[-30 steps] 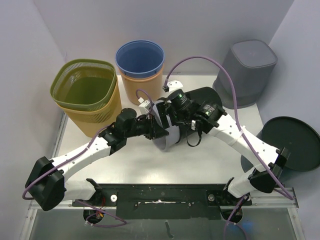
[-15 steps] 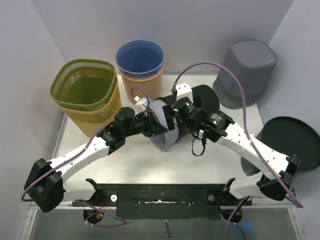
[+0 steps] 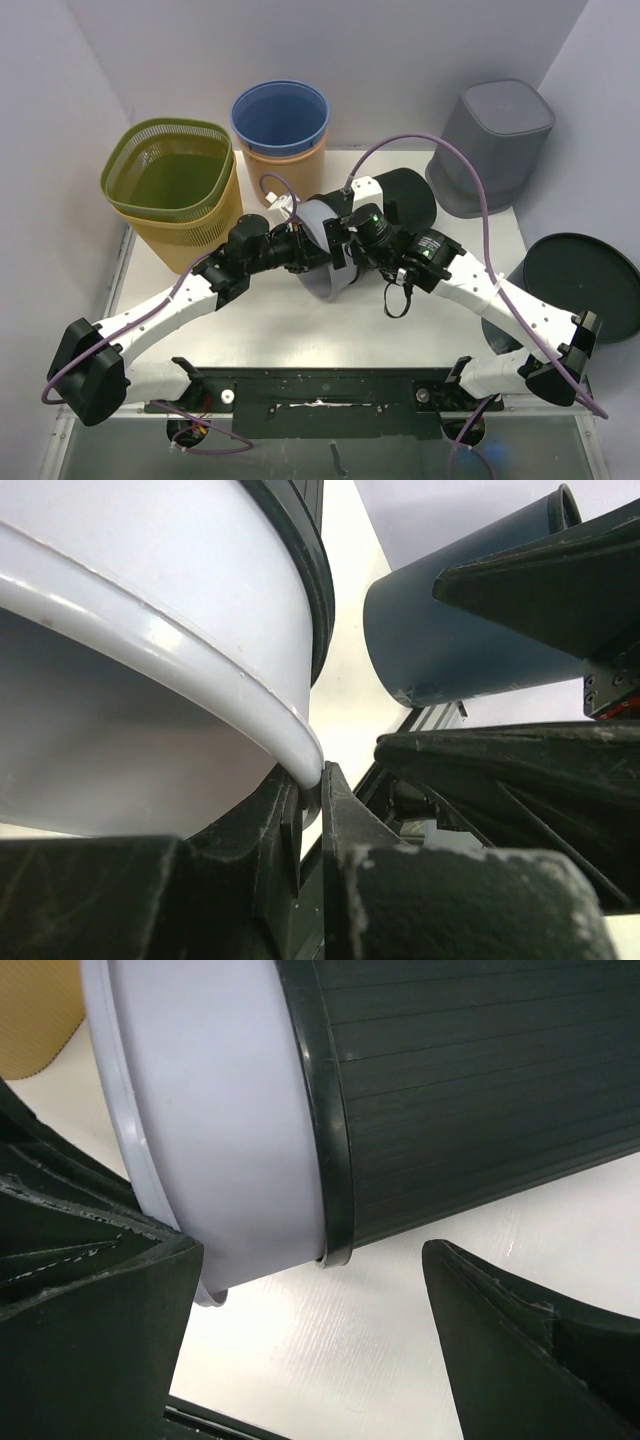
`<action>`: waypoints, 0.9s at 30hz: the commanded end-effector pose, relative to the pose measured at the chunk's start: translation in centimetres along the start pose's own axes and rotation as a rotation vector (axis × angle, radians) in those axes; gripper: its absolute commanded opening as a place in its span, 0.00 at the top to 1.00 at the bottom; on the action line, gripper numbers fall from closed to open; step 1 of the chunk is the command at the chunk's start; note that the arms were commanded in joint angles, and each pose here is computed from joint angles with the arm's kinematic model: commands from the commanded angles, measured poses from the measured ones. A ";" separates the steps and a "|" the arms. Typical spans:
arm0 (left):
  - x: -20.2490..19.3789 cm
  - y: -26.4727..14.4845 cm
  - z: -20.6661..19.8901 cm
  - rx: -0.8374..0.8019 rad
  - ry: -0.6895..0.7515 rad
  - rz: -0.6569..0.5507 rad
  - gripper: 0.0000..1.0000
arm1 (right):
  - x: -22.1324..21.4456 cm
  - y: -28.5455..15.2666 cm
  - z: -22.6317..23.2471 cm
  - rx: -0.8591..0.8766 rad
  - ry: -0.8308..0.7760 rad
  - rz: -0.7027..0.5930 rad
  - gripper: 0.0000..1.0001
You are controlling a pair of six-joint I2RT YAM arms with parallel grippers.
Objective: Turn the large container upside down
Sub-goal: Adjust the container at the center of the board.
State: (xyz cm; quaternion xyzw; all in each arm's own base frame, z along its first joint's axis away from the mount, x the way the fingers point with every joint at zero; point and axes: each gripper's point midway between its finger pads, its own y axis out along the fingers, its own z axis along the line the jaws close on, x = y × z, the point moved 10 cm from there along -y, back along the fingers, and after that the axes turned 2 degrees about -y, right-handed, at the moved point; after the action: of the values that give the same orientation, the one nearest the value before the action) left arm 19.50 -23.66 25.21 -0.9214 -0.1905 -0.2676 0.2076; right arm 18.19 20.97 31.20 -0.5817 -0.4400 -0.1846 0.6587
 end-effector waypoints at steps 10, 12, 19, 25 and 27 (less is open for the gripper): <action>3.0 -0.3 -3.6 -0.208 0.092 -0.073 1.00 | 0.2 3.0 -3.1 -0.194 0.064 0.054 0.11; 3.0 -0.3 -3.5 -0.222 0.098 -0.073 1.00 | 0.0 3.5 -3.4 -0.212 0.052 0.067 0.10; 4.0 -1.4 -4.3 -0.234 0.130 -0.056 1.00 | -2.0 5.6 -8.1 -0.328 0.141 0.164 0.15; 7.1 -4.9 -5.7 -0.428 0.102 -0.142 1.00 | -2.8 5.2 -10.7 -0.356 0.209 0.208 0.16; 7.9 -5.4 -6.0 -0.432 0.114 -0.152 1.00 | -3.0 5.0 -10.8 -0.350 0.218 0.212 0.16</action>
State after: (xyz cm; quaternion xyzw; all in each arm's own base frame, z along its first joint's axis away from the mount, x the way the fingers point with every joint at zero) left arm 21.74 -21.98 26.78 -0.9376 -0.1854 -0.2495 0.1560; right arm 24.04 17.58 28.86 -0.5631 -0.3213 -0.2313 0.7254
